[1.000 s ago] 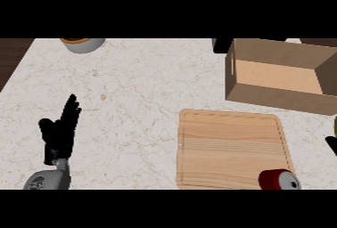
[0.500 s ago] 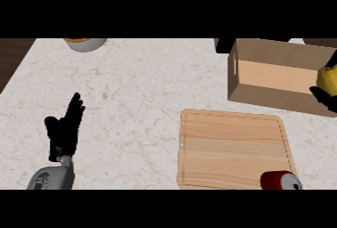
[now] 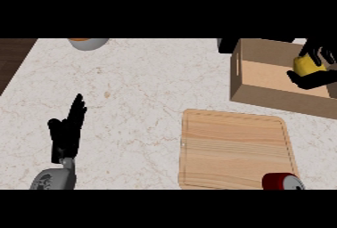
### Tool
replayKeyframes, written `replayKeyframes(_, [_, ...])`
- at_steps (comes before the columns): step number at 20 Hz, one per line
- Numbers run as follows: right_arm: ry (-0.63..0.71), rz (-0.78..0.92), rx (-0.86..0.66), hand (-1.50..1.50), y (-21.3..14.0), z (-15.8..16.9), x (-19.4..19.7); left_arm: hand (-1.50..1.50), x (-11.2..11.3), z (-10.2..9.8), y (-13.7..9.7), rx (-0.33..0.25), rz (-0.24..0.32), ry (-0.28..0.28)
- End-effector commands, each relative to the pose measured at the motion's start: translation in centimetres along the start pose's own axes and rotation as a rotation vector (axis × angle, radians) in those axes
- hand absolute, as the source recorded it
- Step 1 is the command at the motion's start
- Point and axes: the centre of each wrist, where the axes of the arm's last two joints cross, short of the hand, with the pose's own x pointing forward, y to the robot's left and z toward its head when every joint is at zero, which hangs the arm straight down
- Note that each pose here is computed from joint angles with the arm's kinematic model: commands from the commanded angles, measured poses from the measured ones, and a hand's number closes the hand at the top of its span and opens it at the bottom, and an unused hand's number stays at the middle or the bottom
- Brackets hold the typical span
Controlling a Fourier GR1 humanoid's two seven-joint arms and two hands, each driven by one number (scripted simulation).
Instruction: Pick the lemon from the cutting board and place it in the cardboard box
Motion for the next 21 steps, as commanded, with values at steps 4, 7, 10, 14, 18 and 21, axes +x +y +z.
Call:
replayKeyframes(4, [0.111, -0.16, 0.094, -1.5, 4.5, -1.1, -3.0, 0.0, 0.6, 0.1, 0.0, 0.001, -0.007, -0.003])
replayKeyframes(7, [0.061, -0.252, 0.092, -1.5, 3.4, -2.8, -2.6, 0.0, 1.7, -1.0, -0.7, -0.005, 0.002, -0.018])
replayKeyframes(10, [-0.005, -0.403, 0.027, -1.5, 4.4, -1.7, -3.7, 0.0, 1.3, -1.0, 0.2, -0.009, 0.006, -0.02])
replayKeyframes(14, [-0.095, -0.631, -0.022, -1.5, 1.6, -1.8, -5.0, 0.0, 1.6, -0.4, -0.5, 0.005, 0.007, -0.003])
replayKeyframes(18, [-0.081, -0.804, -0.041, -1.5, 0.9, -0.2, -7.3, 0.0, 0.5, -0.7, 1.4, 0.026, 0.006, 0.012])
replayKeyframes(21, [0.007, -0.858, -0.107, -1.5, -0.3, 0.9, -8.9, 0.0, 0.7, -0.9, -0.1, -0.002, 0.013, -0.012])
